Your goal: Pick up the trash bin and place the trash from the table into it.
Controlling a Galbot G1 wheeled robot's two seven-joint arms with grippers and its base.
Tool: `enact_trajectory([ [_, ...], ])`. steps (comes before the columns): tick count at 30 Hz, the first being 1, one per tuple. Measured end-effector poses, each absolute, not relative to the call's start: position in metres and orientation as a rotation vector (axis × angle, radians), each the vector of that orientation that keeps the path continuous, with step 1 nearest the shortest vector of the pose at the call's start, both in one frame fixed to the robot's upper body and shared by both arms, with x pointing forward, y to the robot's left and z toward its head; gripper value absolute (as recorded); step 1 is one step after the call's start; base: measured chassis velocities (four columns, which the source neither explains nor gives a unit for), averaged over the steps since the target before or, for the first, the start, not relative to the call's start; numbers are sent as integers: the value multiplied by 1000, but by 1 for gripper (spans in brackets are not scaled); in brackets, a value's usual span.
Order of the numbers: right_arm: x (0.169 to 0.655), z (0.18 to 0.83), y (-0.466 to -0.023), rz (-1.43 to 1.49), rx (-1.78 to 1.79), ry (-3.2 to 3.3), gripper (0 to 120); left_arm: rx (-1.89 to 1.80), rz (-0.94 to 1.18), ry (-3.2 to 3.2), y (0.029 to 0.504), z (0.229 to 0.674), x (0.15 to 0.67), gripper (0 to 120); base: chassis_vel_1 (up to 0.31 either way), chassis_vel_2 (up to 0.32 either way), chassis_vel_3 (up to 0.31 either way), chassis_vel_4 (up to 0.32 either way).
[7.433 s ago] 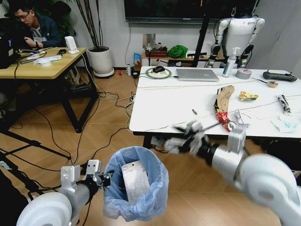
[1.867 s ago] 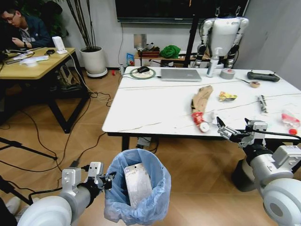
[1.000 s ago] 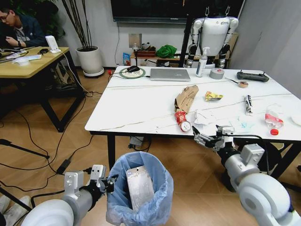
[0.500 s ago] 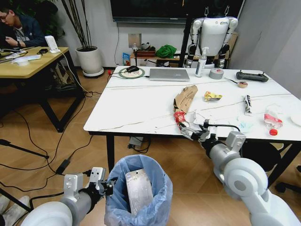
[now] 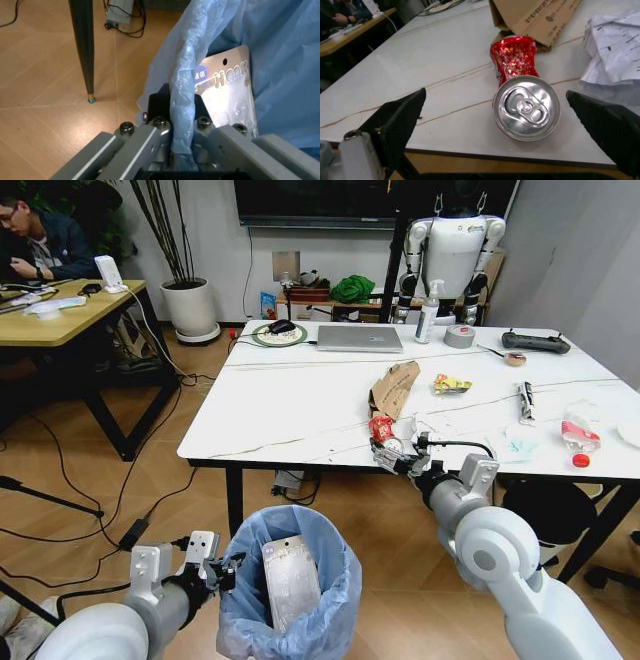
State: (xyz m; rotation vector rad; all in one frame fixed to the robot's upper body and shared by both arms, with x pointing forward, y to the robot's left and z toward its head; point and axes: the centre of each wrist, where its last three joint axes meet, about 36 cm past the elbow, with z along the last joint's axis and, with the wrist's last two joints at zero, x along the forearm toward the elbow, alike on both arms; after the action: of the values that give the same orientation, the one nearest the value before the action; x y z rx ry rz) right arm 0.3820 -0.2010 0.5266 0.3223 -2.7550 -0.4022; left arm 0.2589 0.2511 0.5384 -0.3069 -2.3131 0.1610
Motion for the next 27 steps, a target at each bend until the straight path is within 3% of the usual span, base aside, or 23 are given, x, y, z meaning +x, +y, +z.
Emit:
enact_trajectory([
  [27,403,512,-195,-343,274,-2749,100,-313,176,-2319,253,540,260,0,0,0,0,0],
])
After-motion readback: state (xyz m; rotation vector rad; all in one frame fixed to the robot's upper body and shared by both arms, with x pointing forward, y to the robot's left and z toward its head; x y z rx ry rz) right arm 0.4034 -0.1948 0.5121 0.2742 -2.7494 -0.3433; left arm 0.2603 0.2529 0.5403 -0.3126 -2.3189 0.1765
